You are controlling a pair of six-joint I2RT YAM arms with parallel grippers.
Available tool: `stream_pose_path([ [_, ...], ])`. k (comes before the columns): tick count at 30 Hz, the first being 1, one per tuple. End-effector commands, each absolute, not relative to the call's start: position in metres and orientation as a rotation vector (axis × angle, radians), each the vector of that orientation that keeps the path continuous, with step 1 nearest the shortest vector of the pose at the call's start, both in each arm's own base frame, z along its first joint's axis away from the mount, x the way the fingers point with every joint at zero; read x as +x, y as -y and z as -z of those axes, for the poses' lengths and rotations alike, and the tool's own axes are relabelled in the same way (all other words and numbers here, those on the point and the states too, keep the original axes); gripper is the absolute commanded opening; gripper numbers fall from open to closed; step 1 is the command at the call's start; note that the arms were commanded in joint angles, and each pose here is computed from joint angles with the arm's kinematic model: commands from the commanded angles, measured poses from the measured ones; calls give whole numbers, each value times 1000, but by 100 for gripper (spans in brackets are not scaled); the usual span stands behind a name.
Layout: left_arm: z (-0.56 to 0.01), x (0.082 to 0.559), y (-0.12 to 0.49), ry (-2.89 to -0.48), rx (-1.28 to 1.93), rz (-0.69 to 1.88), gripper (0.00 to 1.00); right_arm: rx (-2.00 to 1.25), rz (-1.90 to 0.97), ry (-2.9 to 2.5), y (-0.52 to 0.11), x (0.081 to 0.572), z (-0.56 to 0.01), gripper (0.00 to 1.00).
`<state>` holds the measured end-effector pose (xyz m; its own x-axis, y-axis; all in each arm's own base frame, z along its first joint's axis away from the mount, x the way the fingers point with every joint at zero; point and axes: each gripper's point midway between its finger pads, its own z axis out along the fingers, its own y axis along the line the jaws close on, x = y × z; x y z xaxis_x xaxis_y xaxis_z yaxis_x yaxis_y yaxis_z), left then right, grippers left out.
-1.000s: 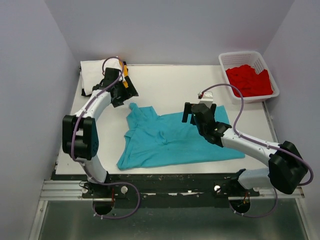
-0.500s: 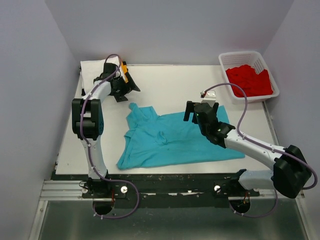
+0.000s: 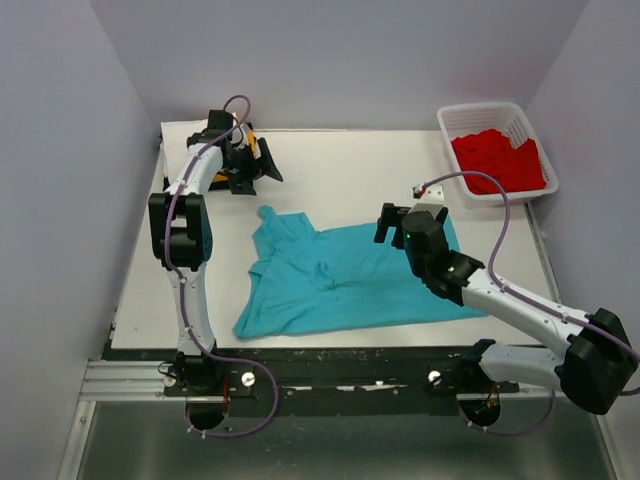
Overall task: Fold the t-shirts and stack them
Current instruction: Grab the side of the flattened tshirt furthest away from the robot with both arms
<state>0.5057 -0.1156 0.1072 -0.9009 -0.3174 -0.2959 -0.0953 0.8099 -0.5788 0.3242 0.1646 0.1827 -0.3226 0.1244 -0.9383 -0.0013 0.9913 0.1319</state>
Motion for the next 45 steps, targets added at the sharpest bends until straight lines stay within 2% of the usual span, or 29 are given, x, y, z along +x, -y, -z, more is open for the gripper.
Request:
stream_pose_path([
  [1,-92,469,110,-2776,-288,771,98,33,-182,-1887,-177,327,-185,100],
  [5,-85,445,103,-2851,-327,709,99,60,-181,-1904,-176,327,-177,100],
  [7,-85,443,110,-2826,-374,772,98,63,-213,-1902,-180,326,-173,100],
  [13,-92,460,126,-2668,-647,854,99,55,-251,-1922,-187,324,-166,100],
  [17,-73,463,136,-2672,-794,866,99,60,-293,-1932,-191,321,-161,100],
  [27,-53,456,161,-2722,-790,755,98,90,-272,-1938,-183,317,-158,100],
  [31,-48,451,145,-2732,-811,615,83,89,-272,-1942,-183,316,-157,100],
  [34,-45,452,144,-2725,-820,607,55,94,-254,-1951,-180,316,-153,100],
  [39,-45,456,144,-2737,-816,593,27,103,-210,-1967,-174,316,-149,100],
  [41,-45,455,145,-2737,-803,598,12,110,-198,-1967,-172,316,-148,100],
  [42,-45,455,145,-2740,-786,604,1,112,-194,-1965,-171,315,-148,100],
  [45,-45,453,147,-2748,-736,623,0,113,-177,-1959,-168,316,-149,100],
])
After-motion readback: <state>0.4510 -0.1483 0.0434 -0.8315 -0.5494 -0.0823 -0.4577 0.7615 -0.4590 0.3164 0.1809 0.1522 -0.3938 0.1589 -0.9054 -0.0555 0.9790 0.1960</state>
